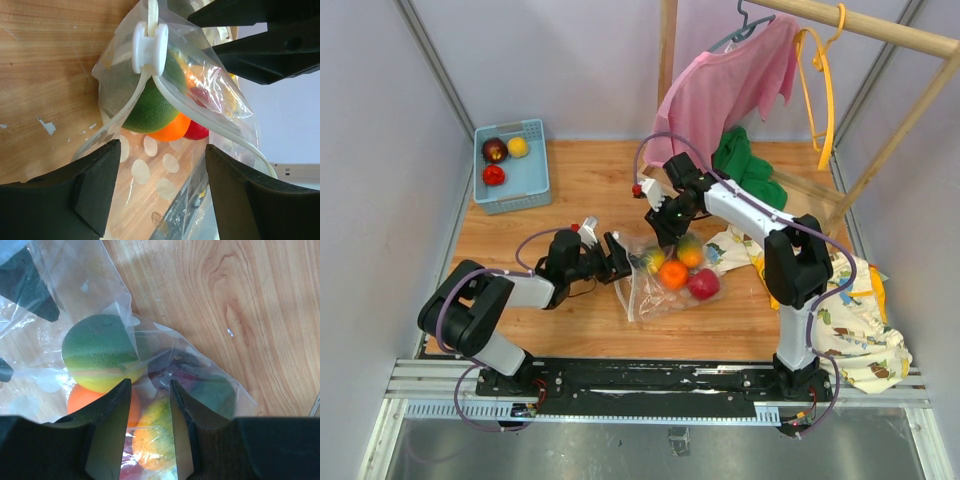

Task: Open the zip-top bag and remove the fake food
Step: Pick up the fake fruit from the zipper food storage bag.

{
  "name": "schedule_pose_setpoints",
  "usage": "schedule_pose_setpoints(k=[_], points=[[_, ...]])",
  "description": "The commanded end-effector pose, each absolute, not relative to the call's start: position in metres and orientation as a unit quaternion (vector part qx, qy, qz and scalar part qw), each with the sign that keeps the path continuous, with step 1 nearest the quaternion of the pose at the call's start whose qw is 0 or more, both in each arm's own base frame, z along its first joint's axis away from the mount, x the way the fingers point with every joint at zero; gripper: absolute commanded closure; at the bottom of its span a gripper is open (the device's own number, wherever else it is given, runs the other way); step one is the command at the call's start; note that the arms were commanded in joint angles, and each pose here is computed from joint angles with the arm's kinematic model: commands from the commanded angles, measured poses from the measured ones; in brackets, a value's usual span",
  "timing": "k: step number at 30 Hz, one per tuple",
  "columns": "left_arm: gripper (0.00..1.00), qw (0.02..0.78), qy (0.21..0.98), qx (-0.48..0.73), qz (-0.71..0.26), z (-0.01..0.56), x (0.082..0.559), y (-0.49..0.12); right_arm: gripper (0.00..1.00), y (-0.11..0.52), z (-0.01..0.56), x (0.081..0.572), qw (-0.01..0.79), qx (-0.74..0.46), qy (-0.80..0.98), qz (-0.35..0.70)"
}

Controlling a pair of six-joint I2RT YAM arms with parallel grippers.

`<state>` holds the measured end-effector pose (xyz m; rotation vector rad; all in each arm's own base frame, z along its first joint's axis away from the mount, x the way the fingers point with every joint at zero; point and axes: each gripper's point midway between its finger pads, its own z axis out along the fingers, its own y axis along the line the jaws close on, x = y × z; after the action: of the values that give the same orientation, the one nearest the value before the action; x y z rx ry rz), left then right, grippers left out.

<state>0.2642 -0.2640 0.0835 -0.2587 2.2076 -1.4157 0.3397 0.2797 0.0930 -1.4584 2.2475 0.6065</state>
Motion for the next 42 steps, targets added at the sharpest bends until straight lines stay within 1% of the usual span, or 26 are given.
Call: schedule_pose_setpoints(k=[1,4,11,18,21,28,36,42], points=[[0.27,0.254,0.809,-0.084,-0.524,0.090,0.271,-0.271,0.64,0.286,0.098,0.337,0.191,-0.514,0.803,0.234],[0.26,0.250,0.811,-0.084,-0.523,0.087,0.273,-0.274,0.66,0.290,0.091,0.325,0.176,-0.519,0.800,0.245],[0.22,0.238,0.824,-0.080,-0.508,0.078,0.276,-0.278,0.69,0.293,0.065,0.307,0.136,-0.520,0.804,0.255],[0.22,0.240,0.857,-0.095,-0.446,0.062,0.280,-0.266,0.72,0.295,0.056,0.304,0.121,-0.512,0.809,0.261],[0.21,0.243,0.860,-0.096,-0.439,0.062,0.283,-0.265,0.73,0.300,0.057,0.301,0.115,-0.509,0.807,0.276],[0.18,0.253,0.868,-0.079,-0.419,0.058,0.290,-0.265,0.73,0.309,0.052,0.295,0.100,-0.502,0.805,0.302],[0.08,0.261,0.874,-0.089,-0.401,0.050,0.295,-0.259,0.74,0.316,0.048,0.291,0.087,-0.493,0.803,0.325],[0.07,0.264,0.875,-0.103,-0.393,0.043,0.301,-0.258,0.74,0.318,0.044,0.288,0.078,-0.488,0.803,0.333]])
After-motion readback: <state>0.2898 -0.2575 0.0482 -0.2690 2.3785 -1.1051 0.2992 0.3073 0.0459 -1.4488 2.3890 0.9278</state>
